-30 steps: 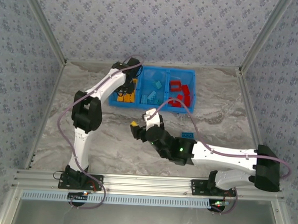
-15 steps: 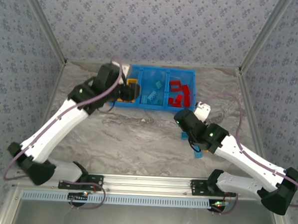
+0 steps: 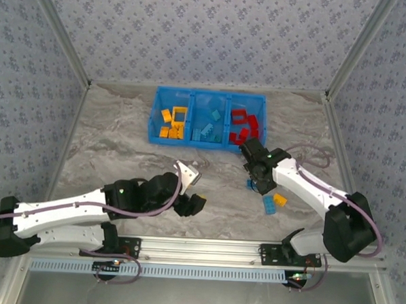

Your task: Sort the legos into containers by color

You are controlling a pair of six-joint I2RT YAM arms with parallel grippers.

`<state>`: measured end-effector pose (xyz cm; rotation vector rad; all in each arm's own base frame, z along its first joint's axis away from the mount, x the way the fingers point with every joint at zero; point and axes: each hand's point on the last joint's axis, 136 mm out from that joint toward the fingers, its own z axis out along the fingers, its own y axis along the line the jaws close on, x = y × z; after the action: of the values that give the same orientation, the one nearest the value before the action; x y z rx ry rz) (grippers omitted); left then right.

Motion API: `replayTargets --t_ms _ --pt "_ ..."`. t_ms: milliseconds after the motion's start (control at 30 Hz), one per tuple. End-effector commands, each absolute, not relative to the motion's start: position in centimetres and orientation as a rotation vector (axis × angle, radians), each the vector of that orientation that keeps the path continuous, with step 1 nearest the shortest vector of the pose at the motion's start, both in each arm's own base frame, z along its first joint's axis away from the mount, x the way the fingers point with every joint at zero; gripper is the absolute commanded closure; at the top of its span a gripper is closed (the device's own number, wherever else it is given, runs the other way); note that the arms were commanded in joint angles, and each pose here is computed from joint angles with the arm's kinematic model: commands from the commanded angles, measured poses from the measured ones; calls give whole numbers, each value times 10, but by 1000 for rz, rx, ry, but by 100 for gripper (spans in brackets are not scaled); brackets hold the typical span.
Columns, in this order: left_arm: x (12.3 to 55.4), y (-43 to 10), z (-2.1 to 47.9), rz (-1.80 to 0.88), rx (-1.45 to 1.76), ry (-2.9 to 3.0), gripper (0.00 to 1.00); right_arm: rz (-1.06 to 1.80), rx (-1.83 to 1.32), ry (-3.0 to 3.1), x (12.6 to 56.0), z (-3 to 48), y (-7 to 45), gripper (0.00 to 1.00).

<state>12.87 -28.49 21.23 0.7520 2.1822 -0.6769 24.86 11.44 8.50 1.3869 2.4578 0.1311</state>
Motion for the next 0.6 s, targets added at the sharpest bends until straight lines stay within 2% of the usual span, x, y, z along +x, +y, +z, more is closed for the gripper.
replayTargets --t_ms 0,367,467,567 --pt "140 -272 239 -702 574 2114 27 185 1592 2440 241 65 123 24" --pt "142 -254 239 -656 540 2133 26 168 1764 2392 248 27 119 25" --pt "141 -257 237 -662 541 2136 26 146 1772 2391 251 19 116 30" --pt "142 -257 237 -661 539 2137 26 149 1749 2402 256 15 117 39"
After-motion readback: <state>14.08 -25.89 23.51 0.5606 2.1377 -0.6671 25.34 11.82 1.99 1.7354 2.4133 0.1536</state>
